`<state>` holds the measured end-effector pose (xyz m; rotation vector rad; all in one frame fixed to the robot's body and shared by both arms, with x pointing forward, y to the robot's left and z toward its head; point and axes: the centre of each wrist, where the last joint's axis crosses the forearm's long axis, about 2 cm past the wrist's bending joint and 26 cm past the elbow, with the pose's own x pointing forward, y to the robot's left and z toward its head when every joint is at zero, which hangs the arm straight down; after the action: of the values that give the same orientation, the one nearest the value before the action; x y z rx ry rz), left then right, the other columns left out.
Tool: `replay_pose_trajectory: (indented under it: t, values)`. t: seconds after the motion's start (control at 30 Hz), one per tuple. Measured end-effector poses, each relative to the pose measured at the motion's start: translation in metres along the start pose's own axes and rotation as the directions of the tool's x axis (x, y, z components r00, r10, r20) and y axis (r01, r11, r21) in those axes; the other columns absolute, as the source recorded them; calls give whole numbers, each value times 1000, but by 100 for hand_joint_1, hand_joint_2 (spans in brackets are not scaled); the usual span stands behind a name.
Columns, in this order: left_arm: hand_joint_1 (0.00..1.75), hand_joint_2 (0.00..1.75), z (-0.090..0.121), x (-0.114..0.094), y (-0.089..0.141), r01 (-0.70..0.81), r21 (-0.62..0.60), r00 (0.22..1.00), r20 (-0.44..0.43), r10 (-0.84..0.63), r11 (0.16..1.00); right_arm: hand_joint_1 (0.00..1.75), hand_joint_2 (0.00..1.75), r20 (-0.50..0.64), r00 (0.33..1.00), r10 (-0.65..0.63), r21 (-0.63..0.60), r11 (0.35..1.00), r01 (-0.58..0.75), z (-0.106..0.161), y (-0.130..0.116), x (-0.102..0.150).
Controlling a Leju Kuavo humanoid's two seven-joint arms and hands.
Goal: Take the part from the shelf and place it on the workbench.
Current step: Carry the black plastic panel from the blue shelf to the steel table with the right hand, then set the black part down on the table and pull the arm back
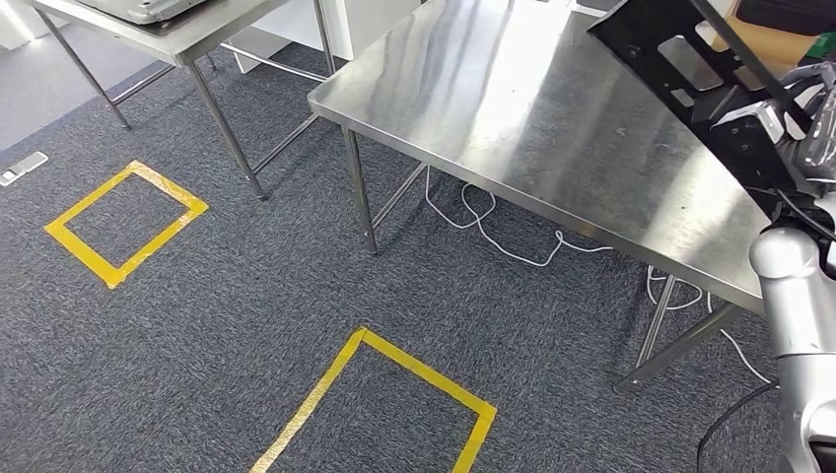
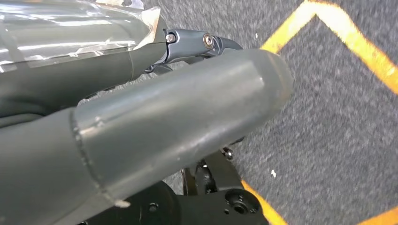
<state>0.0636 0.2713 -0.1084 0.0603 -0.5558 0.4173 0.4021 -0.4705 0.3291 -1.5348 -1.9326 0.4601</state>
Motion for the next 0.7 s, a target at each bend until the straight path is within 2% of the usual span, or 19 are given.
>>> replay_pose_trajectory:
  t: [0.23, 0.7]
  values:
    - [0, 0, 0, 0, 4, 0, 6, 1000, 0, 0, 1000, 175, 175, 21, 1000, -10, 14, 1000, 10, 0, 6, 4]
    - [0, 0, 1, -4, 5, 9, 2, 1000, -10, -9, 1000, 175, 175, 20, 1000, 6, 15, 1000, -6, 3, 2, 0]
